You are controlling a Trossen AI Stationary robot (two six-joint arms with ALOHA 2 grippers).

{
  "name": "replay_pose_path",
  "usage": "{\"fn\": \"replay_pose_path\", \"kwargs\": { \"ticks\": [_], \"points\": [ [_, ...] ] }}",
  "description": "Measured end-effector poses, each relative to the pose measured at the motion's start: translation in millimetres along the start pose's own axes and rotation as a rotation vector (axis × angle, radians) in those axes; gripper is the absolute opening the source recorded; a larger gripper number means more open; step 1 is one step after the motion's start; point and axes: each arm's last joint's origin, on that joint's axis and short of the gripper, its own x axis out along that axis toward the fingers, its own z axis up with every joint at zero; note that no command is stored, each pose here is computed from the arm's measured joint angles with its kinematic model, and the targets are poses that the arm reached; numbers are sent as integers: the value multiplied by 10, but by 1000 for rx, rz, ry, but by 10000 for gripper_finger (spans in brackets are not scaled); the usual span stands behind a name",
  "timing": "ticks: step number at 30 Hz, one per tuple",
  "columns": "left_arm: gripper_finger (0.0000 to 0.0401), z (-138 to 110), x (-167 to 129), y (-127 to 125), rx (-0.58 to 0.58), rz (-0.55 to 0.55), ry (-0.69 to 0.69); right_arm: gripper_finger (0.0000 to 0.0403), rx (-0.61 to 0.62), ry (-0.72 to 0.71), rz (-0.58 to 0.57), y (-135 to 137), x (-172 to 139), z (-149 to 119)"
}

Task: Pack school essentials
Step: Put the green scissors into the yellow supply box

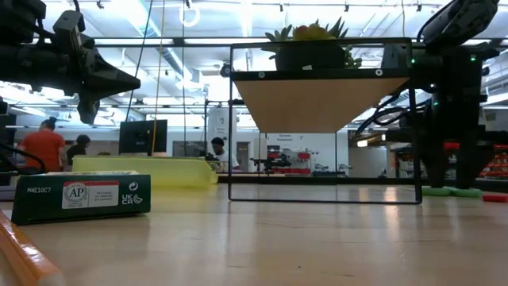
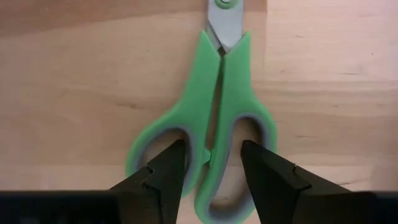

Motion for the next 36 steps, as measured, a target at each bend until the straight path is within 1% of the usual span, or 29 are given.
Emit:
{"fn": "replay_pose_path", "kwargs": {
  "ticks": [4,7,10,16,20,24,28,32,36],
  "points": [
    [33,0,0,0,-4,0,0,132,-50,35,-71,-77,-9,-7],
    [29,0,0,0,-7,0,0,112,-92,40,-69,-76,-9,-9],
    [25,0,0,0,-7,0,0,102,-111,42,-65,-74,-6,-10],
    [26,0,0,-1,-7,0,0,99,-102,48,-51,-86,20,-14],
    [31,1,0,0,16,0,0,98,-109,47,-51,-88,6,-11],
    [30,7,-1,-4,21,-1,-2,97,-107,46,-22,-107,-36,-5],
    [30,61,-8,-37,58,-10,-16,96,-111,49,-36,-163,-66,-1],
    [40,102,-13,-61,74,-15,-29,96,-112,41,-9,-162,-96,5],
    [48,113,-15,-67,65,-16,-33,96,-108,27,31,-168,-147,15]
  ]
}}
